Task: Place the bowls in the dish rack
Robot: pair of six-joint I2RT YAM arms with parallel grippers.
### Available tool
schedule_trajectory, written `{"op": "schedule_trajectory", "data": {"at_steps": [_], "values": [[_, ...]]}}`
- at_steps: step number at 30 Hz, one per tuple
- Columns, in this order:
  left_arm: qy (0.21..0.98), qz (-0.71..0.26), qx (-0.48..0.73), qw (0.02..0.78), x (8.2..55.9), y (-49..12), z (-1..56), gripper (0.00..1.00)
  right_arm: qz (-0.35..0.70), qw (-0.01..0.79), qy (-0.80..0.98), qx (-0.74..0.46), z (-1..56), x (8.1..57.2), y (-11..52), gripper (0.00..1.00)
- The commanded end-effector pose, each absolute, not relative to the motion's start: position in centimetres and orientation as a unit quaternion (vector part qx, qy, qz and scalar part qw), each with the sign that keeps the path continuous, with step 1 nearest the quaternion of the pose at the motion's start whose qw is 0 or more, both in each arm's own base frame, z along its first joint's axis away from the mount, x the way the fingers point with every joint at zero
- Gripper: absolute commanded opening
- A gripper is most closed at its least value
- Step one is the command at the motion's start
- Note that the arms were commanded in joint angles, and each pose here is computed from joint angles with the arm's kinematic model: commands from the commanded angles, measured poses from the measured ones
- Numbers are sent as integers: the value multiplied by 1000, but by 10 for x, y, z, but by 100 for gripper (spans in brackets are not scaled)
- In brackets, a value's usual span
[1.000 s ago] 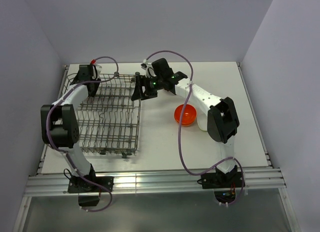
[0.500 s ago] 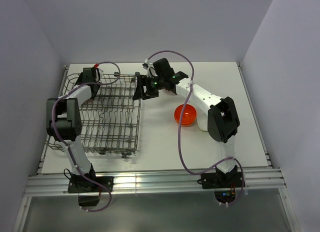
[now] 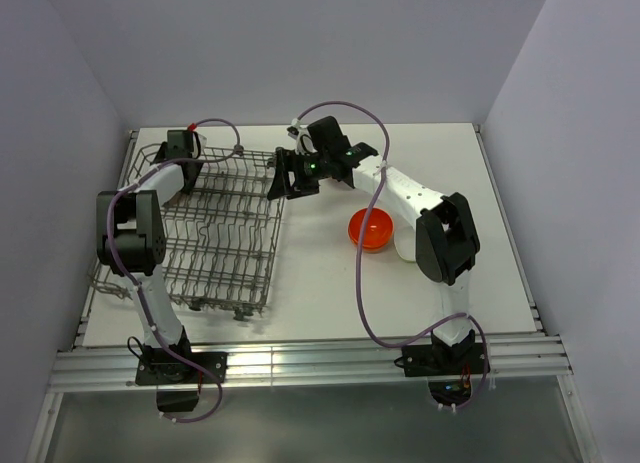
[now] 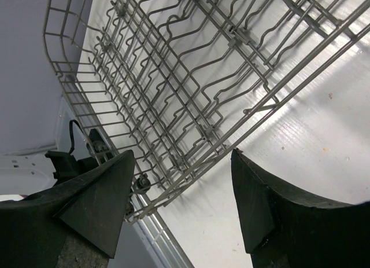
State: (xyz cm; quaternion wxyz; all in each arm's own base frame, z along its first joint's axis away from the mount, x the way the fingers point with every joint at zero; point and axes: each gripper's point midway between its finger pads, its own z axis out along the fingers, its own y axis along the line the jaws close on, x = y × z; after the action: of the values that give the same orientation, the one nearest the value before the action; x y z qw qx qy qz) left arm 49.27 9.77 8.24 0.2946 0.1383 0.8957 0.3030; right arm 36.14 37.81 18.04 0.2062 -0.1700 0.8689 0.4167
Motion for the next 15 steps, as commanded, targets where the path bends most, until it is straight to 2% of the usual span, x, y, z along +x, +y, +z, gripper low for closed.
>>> {"op": "schedule_trajectory", "data": {"at_steps": [1, 6, 11, 15], "values": [[895, 286, 124, 320, 504, 92, 99, 73, 422, 229, 860, -172, 199, 365, 375, 75], [899, 277, 123, 317, 501, 89, 100, 82, 419, 229, 862, -169, 195, 367, 376, 74], [901, 273, 119, 315, 499, 87, 98, 81, 368, 217, 895, -129, 165, 377, 373, 73], [903, 270, 119, 312, 498, 87, 97, 80, 372, 185, 904, -98, 144, 372, 377, 73]]}}
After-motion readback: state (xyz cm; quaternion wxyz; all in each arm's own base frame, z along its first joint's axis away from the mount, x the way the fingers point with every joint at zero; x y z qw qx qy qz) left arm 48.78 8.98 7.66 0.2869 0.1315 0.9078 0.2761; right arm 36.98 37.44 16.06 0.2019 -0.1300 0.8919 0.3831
